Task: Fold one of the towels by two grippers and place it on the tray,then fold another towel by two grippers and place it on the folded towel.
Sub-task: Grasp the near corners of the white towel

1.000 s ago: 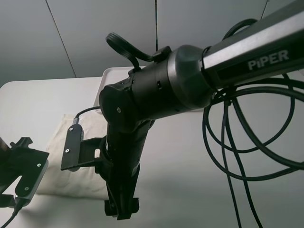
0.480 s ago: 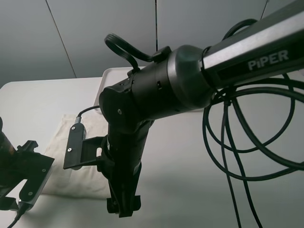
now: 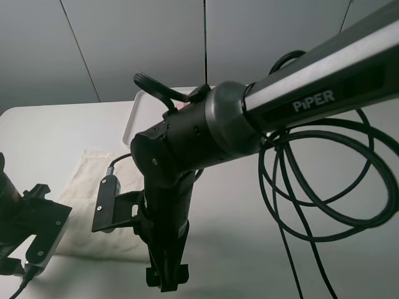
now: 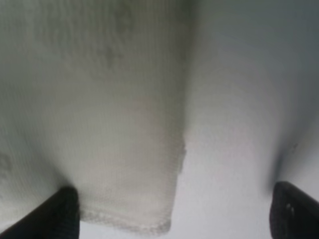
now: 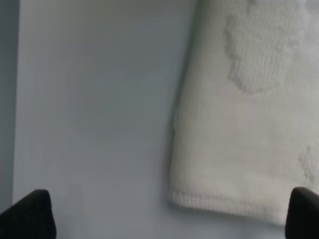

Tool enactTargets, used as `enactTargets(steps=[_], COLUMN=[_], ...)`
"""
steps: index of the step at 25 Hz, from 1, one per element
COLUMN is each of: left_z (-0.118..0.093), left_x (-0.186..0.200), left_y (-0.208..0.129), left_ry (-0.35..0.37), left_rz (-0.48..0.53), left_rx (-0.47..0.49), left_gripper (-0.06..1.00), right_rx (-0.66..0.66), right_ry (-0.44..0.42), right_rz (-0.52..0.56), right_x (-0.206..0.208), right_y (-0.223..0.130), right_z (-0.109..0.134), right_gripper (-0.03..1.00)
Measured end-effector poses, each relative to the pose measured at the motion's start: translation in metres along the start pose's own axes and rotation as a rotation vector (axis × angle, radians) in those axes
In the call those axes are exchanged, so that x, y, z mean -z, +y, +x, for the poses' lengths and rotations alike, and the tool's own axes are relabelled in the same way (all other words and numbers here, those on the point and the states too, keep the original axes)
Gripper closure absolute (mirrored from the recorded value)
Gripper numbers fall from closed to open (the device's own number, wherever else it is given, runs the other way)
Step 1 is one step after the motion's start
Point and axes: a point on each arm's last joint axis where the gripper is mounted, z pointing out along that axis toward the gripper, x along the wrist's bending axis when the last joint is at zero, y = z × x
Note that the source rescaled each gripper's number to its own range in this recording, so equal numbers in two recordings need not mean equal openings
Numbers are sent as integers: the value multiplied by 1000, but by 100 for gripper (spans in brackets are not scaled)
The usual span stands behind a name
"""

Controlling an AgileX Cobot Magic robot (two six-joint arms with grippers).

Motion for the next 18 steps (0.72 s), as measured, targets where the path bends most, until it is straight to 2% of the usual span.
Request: enactTargets(steps=[7, 11, 18], left_z=[0, 0, 0], left_x=[0, 0, 0], left_y=[0, 0, 0], left_ry=[0, 0, 0], left_rz=[0, 0, 0], left_rx=[0, 4, 18], left_gripper=[-5, -5, -5], right_rx=[21, 43, 14], right_ry=[2, -17, -50], right_rz=[32, 79, 84], right_x=[-11, -24, -27], right_y=[4, 7, 10], right_z=[8, 18, 15], right_gripper=[-3, 2, 5])
